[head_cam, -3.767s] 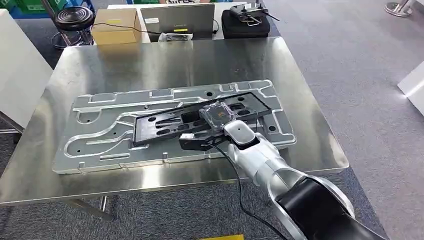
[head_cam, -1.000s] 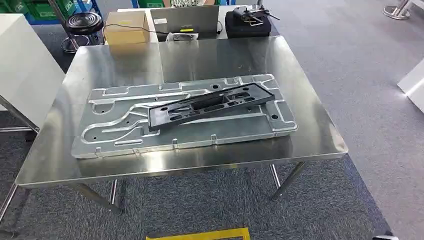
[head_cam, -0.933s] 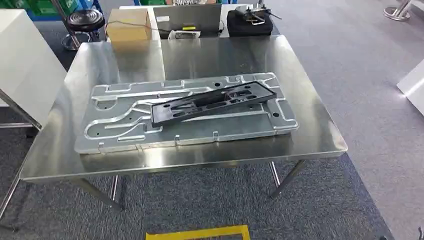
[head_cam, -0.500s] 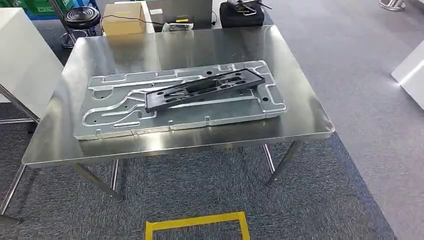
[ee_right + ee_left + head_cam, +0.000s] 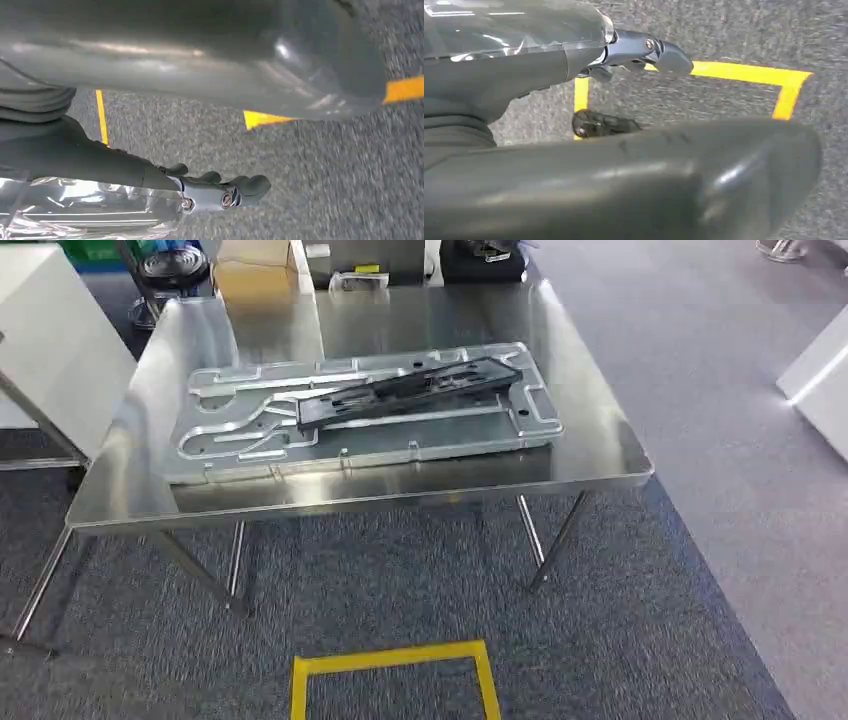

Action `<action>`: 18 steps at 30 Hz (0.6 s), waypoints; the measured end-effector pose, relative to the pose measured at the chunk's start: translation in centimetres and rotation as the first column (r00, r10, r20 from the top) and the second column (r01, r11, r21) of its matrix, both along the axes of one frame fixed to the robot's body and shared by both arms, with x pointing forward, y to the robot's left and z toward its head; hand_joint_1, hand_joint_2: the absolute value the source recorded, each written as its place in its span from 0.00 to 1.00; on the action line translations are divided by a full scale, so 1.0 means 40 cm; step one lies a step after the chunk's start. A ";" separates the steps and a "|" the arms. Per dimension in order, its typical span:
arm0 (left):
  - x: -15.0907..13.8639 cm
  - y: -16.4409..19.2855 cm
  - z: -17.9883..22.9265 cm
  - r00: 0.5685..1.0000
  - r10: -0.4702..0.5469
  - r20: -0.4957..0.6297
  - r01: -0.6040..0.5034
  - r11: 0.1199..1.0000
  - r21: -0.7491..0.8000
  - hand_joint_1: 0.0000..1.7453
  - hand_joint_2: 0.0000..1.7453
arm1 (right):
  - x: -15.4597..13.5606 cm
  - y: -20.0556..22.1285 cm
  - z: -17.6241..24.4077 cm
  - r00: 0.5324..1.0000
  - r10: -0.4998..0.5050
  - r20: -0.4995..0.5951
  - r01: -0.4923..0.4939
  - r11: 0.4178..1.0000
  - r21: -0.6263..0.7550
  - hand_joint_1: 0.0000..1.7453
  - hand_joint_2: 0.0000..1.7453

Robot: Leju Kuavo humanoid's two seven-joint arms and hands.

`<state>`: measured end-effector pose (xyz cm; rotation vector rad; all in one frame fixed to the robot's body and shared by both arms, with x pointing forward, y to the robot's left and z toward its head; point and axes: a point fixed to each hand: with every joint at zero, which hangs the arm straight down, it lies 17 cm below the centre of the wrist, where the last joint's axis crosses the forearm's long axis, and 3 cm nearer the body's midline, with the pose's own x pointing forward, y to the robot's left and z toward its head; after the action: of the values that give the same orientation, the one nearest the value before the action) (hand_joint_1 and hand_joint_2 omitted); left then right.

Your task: Take the parts from the cabinet and place them on the table.

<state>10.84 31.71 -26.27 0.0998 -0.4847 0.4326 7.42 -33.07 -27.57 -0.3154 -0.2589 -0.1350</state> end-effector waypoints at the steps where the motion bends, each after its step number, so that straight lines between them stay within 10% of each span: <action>1: -0.001 -0.002 0.000 1.000 -0.002 -0.001 0.002 1.000 -0.001 0.00 0.00 | -0.001 0.007 -0.001 1.000 0.000 -0.001 0.000 1.000 0.012 0.00 0.00; 18: -0.005 -0.030 -0.004 0.998 -0.054 -0.016 0.054 0.998 -0.011 0.00 0.00 | -0.004 0.028 -0.008 1.000 -0.001 -0.030 0.002 0.998 0.059 0.00 0.00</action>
<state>10.65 30.51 -26.43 0.0800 -0.4683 0.3810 7.27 -31.96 -27.90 -0.2583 -0.2246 -0.1391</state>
